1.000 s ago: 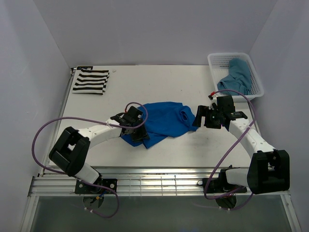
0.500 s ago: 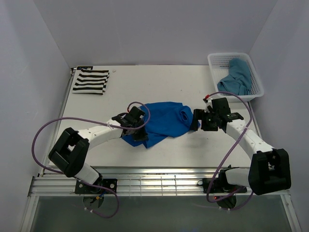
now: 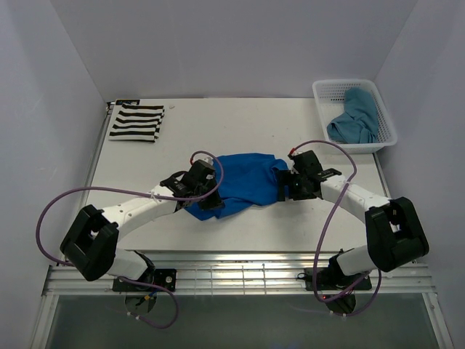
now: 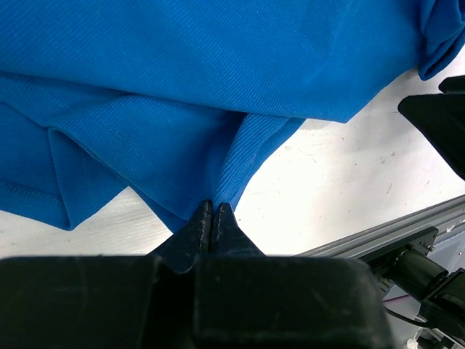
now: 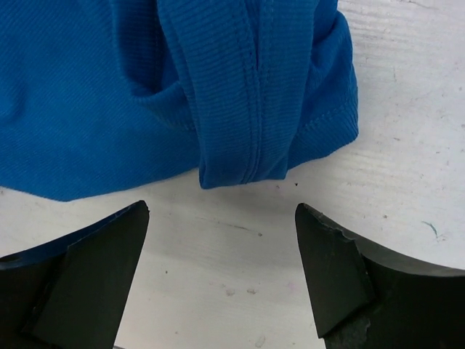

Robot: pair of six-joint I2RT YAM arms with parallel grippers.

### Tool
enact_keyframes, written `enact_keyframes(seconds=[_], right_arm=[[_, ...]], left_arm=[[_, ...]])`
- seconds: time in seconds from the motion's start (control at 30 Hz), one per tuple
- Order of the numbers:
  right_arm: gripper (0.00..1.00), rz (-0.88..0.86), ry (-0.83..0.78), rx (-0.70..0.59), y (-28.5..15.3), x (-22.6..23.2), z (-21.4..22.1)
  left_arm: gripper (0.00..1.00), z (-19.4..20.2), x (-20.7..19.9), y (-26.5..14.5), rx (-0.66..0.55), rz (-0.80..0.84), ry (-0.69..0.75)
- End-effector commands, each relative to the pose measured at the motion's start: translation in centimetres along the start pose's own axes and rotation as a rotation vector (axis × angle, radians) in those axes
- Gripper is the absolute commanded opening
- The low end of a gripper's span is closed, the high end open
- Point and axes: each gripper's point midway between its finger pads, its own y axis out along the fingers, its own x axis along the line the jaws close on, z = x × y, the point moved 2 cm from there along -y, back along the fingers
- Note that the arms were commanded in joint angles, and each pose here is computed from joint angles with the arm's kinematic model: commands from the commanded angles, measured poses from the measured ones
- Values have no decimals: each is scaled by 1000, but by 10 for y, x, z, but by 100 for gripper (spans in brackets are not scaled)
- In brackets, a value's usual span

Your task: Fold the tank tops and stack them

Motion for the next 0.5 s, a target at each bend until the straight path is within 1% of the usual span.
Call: enact_keyframes(seconds=[0.0, 0.07, 0.1, 0.2, 0.23, 0.27, 0.3, 0.37, 0.4, 0.43, 0.47], right_arm=[[87, 22, -21, -110, 8, 4, -32], [81, 31, -14, -111, 13, 2, -31], [75, 40, -14, -118, 15, 0, -31], [61, 42, -9, -151, 18, 1, -37], [49, 44, -9, -156, 19, 0, -39], [42, 44, -9, -162, 18, 1, -42], [31, 50, -6, -169, 17, 0, -44], [23, 59, -7, -179, 14, 0, -47], [14, 73, -6, -183, 12, -2, -50], [8, 79, -5, -191, 8, -2, -52], [8, 88, -5, -185, 5, -4, -52]], left_arm=[[0, -6, -3, -8, -52, 19, 17], [0, -7, -3, -9, -57, 20, 17], [0, -7, -3, -9, -57, 19, 17], [0, -12, 1, -9, -87, -6, 16], [0, -12, 2, -9, -88, -10, 20], [0, -12, 2, -8, -88, -13, 22], [0, -12, 3, -8, -89, -18, 21], [0, -14, 5, -9, -99, -33, 23], [0, -14, 6, -9, -98, -43, 21], [0, -16, 7, -9, -106, -53, 21], [0, -17, 7, -11, -110, -55, 21]])
